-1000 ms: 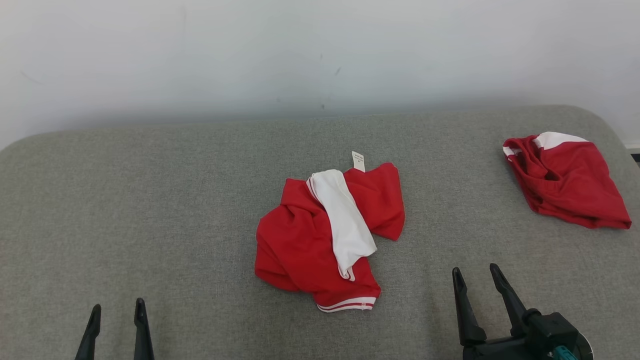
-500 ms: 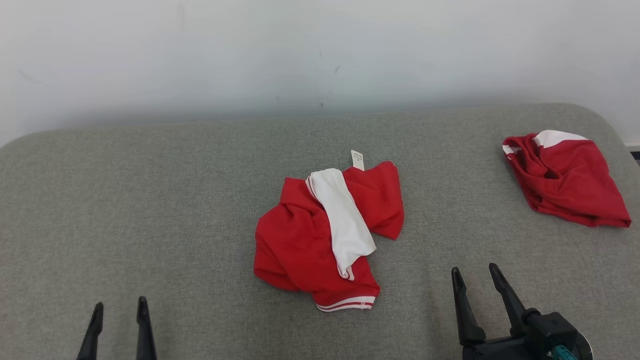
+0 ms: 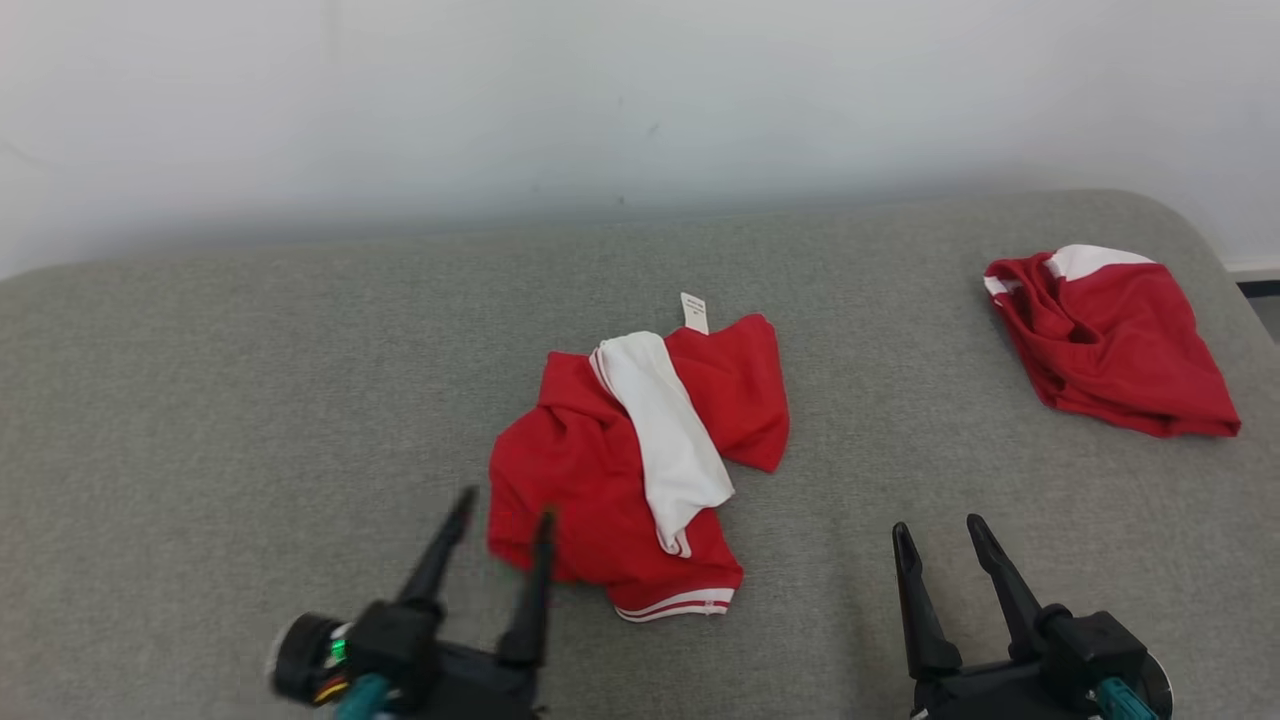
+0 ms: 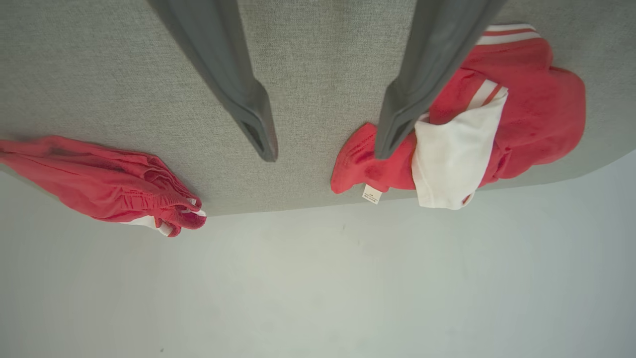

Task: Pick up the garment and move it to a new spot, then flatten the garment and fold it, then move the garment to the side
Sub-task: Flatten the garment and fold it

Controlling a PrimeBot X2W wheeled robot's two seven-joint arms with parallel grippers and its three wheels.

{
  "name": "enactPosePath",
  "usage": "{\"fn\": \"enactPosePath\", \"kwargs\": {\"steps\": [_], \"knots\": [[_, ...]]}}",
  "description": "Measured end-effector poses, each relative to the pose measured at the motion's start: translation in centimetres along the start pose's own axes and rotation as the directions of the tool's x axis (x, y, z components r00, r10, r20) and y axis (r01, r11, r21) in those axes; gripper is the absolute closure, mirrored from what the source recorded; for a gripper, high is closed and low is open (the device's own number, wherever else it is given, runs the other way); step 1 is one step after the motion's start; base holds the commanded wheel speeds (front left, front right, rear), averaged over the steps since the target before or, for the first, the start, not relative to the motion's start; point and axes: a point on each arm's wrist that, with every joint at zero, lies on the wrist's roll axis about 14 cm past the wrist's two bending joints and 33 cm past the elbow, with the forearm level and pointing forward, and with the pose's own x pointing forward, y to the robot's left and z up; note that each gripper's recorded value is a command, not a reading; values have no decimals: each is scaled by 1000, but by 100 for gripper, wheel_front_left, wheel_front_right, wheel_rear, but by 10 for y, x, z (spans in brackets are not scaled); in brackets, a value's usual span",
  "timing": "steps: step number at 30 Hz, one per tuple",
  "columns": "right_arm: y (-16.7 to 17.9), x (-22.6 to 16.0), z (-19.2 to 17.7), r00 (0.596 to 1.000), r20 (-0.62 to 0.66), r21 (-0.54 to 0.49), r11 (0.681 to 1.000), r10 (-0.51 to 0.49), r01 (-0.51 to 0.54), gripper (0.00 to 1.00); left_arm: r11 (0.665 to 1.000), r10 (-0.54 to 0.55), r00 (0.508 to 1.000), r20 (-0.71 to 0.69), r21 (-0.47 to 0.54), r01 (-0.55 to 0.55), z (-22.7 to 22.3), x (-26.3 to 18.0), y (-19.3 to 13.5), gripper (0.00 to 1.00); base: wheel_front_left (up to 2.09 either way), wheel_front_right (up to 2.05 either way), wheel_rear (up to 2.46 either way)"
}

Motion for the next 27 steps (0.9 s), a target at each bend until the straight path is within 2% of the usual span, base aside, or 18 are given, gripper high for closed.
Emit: {"fn": "enactPosePath", "kwargs": {"steps": [4, 13, 22, 27], "knots": [[-6, 1, 4, 1000, 11, 5, 1000, -18, 17, 0, 991, -136, 990, -35, -10, 136, -12, 19, -40, 0, 0, 0, 0], [-39, -11, 2, 992, 1, 24, 991, -128, 128, 0, 954, -297, 931, -209, -17, 301, -69, 45, -81, 0, 0, 0, 0], [-62, -21, -3, 978, -20, 26, 978, -206, 207, 0, 950, -290, 879, -378, -4, 312, -127, 47, -77, 0, 0, 0, 0], [-65, -21, -5, 976, -26, 31, 976, -216, 216, 0, 952, -283, 869, -406, -12, 305, -136, 49, -76, 0, 0, 0, 0]]}}
